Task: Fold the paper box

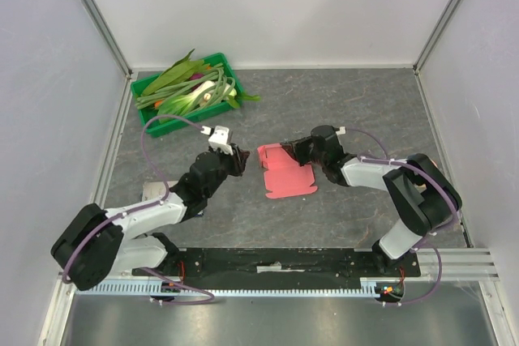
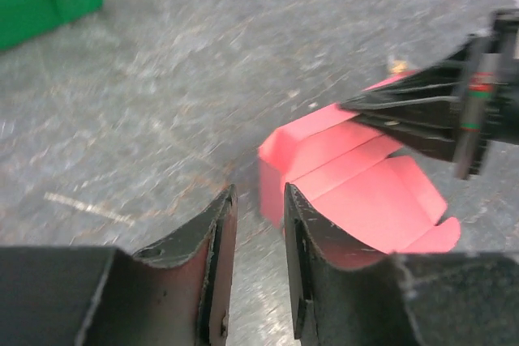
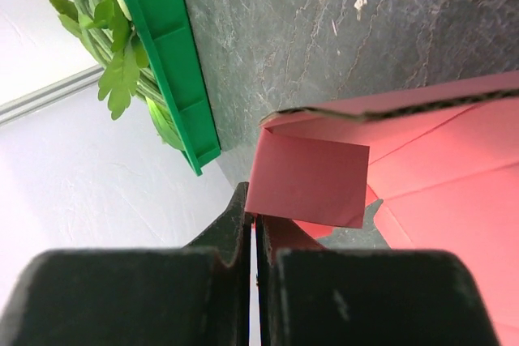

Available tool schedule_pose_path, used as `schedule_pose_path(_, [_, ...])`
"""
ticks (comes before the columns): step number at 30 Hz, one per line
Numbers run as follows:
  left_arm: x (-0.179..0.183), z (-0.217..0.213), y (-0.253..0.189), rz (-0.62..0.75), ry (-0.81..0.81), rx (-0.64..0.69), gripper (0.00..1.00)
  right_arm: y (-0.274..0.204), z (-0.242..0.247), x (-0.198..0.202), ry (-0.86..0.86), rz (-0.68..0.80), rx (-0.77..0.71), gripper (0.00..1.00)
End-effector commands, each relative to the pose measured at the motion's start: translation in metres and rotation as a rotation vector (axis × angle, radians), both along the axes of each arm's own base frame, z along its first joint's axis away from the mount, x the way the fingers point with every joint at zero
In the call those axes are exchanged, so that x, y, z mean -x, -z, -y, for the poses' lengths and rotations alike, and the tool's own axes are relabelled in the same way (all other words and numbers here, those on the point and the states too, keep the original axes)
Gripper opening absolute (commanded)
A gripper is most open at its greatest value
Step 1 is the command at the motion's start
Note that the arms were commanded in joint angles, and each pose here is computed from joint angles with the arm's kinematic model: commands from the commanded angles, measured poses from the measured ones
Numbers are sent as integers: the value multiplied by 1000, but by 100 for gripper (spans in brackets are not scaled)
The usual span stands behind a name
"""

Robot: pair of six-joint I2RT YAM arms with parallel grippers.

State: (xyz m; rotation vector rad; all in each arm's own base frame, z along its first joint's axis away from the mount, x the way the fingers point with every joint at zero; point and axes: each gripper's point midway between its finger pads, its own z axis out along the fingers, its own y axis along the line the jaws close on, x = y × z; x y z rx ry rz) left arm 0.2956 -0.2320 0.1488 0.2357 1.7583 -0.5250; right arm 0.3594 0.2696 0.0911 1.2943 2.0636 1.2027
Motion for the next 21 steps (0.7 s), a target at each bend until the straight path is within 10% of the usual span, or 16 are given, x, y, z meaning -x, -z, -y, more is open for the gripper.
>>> schedule_pose_path(1, [9, -15, 62, -276, -27, 24, 36, 0, 5, -4, -39, 121, 49, 0])
schedule_pose_path(21, [-27, 60, 70, -176, 353, -137, 38, 13, -4, 1, -115, 156, 25, 0])
